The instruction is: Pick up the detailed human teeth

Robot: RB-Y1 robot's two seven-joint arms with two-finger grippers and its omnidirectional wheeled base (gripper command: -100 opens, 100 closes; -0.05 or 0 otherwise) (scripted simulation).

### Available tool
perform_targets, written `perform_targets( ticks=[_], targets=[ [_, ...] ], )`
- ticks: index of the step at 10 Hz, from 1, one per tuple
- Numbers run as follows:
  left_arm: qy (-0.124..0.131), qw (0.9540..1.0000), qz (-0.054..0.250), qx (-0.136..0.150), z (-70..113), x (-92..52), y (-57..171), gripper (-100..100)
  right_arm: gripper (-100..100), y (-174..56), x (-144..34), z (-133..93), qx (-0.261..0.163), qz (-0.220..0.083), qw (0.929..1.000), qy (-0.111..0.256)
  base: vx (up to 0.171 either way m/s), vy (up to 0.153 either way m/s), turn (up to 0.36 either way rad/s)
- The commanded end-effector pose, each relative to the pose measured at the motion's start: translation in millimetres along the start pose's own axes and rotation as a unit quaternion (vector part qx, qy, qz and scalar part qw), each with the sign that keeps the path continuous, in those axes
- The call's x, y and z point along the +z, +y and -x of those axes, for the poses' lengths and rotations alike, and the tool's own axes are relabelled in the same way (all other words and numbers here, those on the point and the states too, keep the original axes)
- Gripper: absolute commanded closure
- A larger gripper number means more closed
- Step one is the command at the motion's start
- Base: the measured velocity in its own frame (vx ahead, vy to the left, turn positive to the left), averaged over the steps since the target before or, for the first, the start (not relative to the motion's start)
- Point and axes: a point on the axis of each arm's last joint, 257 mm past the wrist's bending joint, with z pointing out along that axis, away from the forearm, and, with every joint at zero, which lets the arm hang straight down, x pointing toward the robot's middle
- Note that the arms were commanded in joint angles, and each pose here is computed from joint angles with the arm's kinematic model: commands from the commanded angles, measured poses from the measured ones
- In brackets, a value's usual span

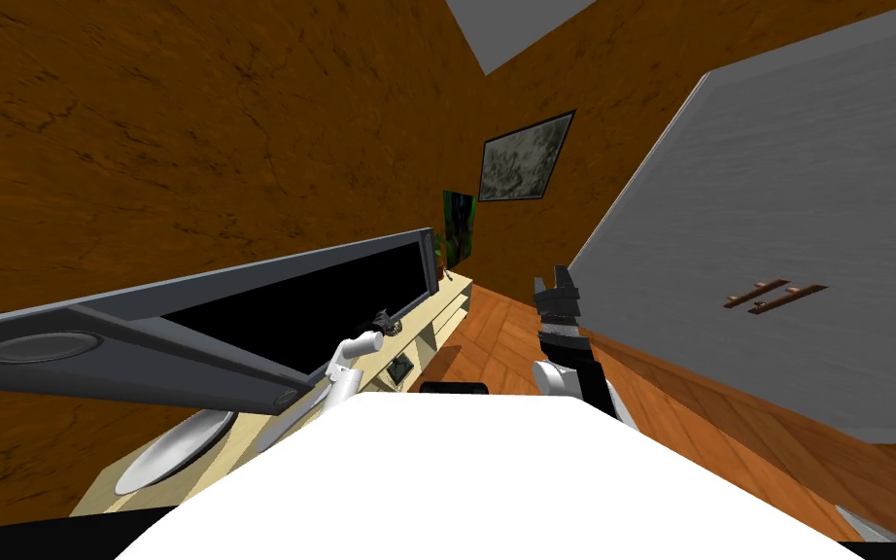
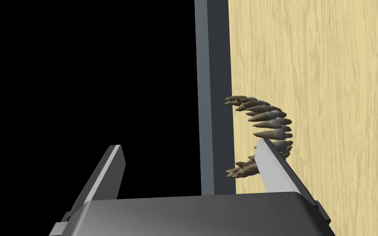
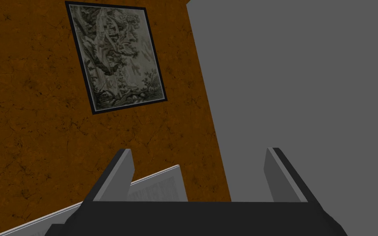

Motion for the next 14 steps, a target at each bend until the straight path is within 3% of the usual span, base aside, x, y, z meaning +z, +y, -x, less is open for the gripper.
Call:
perform_targets(
  ticks=[1,2,5,7,10,14],
  targets=[
    [-0.007,0.9998,0.018,-0.009,4.0,4.7,10.0,-100,0,0.0,0.0,0.0,0.000,0.000,1.0000,0.000,0.060,0.000,0.030],
    [-0.018,0.9986,0.044,-0.026,11.4,6.0,24.4,-100,0,0.0,0.0,0.0,0.000,0.000,1.0000,0.000,0.068,0.002,0.047],
    [-0.029,0.9963,0.070,-0.042,18.8,6.3,39.2,-100,0,0.0,0.0,0.0,0.000,0.000,1.0000,0.000,0.063,-0.003,0.024],
    [-0.046,0.9907,0.108,-0.069,30.8,5.5,61.1,-100,0,0.0,0.0,0.0,0.000,0.000,1.0000,0.000,0.073,0.002,0.045],
    [-0.058,0.9859,0.135,-0.081,38.0,2.9,75.7,-100,0,0.0,0.0,0.0,0.000,0.000,1.0000,0.000,0.071,0.003,0.025],
    [-0.091,0.9700,0.195,-0.113,60.3,-6.1,110.6,-100,0,0.0,0.0,0.0,0.000,0.000,1.0000,0.000,0.072,0.008,0.036]
  ],
)
